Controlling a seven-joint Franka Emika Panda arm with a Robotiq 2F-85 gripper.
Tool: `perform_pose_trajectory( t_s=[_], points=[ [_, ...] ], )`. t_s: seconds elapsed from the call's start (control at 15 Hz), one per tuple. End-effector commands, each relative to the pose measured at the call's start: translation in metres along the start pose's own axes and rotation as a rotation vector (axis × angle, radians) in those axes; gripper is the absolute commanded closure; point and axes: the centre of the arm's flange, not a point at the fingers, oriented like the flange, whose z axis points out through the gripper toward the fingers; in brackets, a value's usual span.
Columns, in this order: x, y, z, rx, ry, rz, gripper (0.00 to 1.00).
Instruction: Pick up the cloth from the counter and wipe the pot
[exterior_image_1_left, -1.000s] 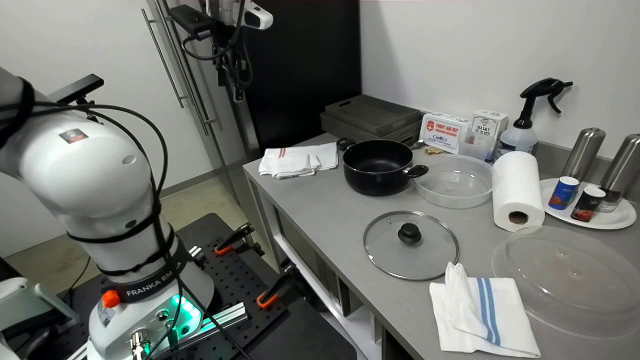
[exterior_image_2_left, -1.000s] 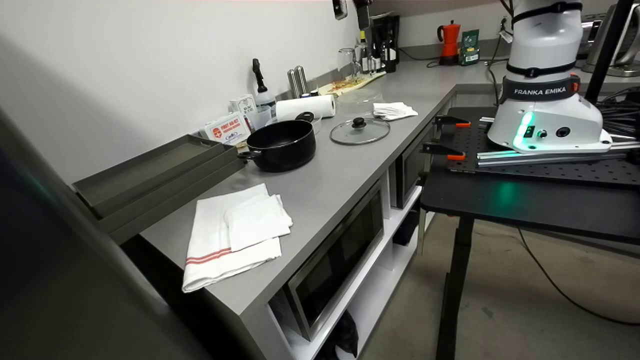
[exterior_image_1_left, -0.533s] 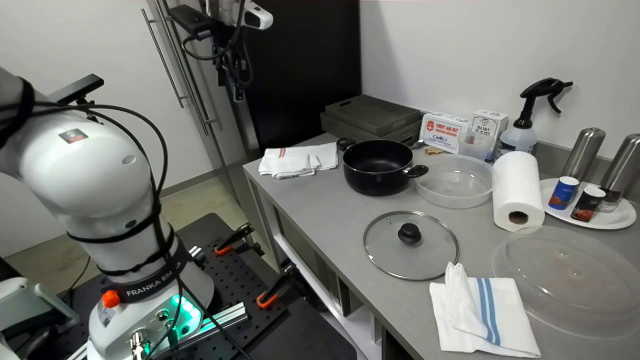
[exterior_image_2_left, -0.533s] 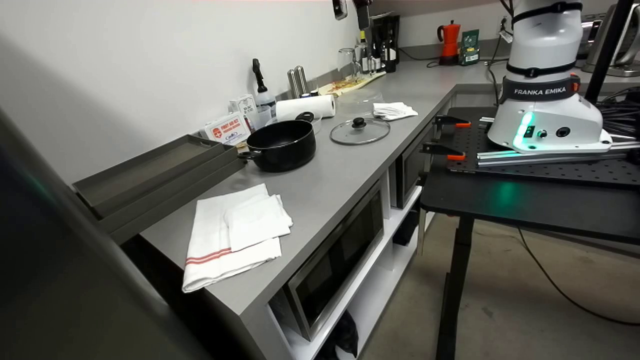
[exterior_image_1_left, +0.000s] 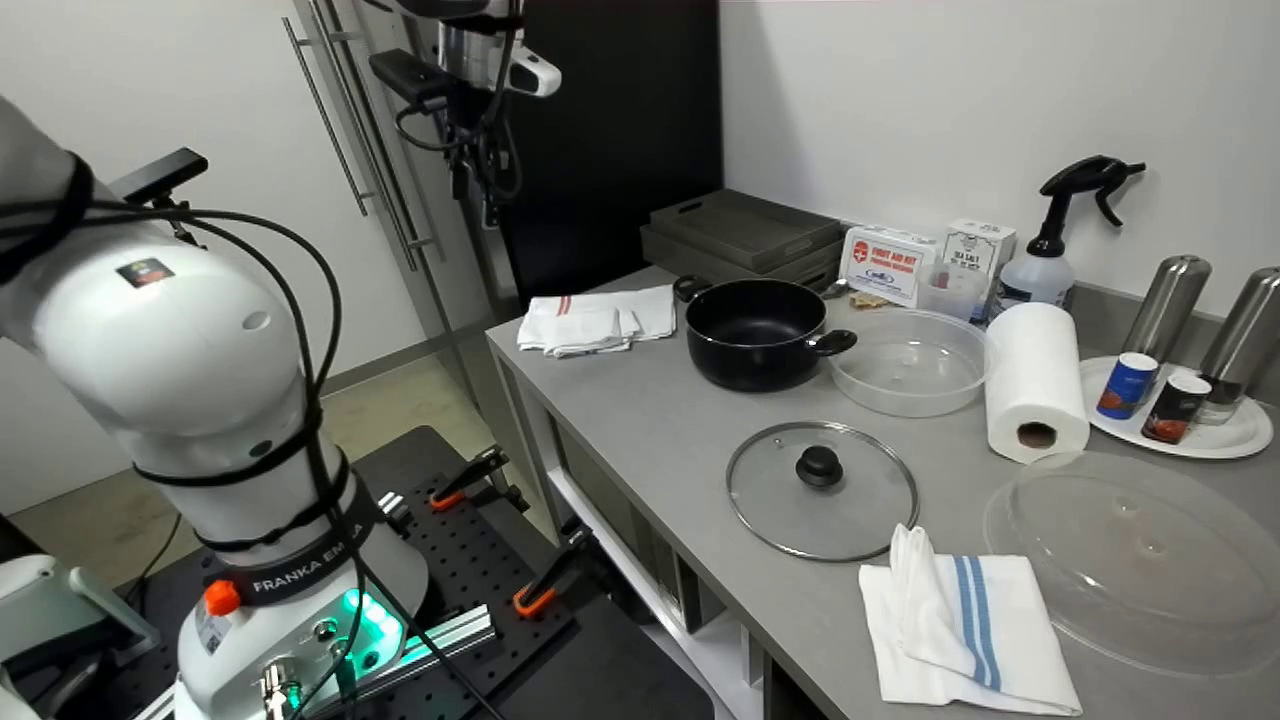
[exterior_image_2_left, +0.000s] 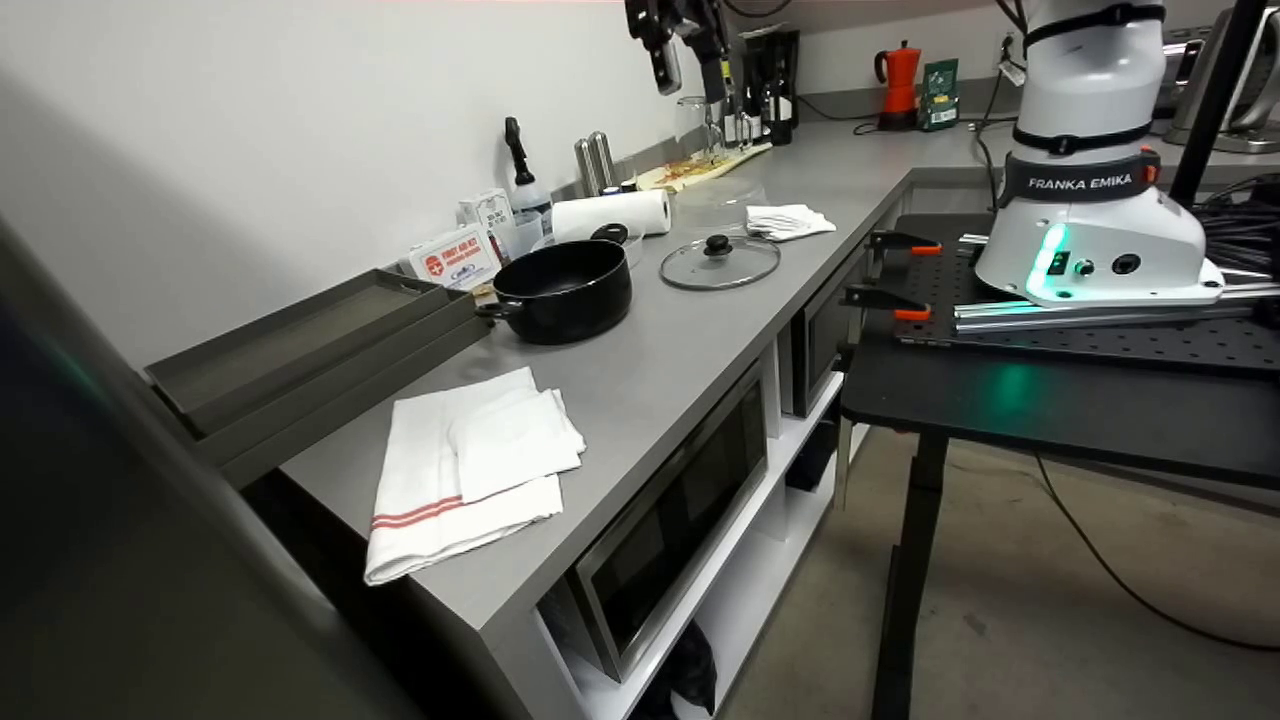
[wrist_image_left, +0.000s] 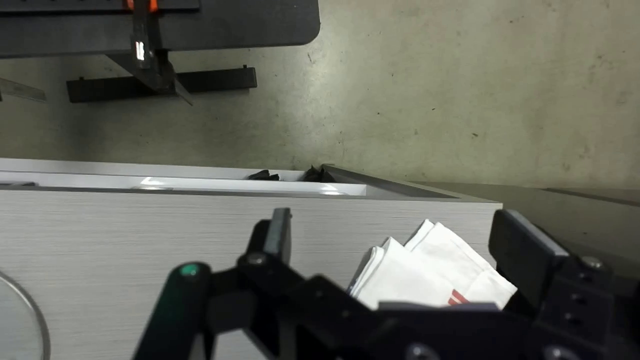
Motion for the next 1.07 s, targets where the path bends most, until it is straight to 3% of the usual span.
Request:
perform_pose_trajectory(
  t_s=[0.0,0.4,0.73,1.0],
  points=[
    [0.033,-0.027,0.027,-0.03,-0.01,-0.014,0.0],
    [0.065,-0.068,0.079,-0.096,0.038,-0.09,0.0],
    [0.103,-0.095,0.126,-0.2,0.155,-0.15,0.0],
    [0.137,-0.112,0.161,-0.237,0.192,-0.165,0.0]
  ],
)
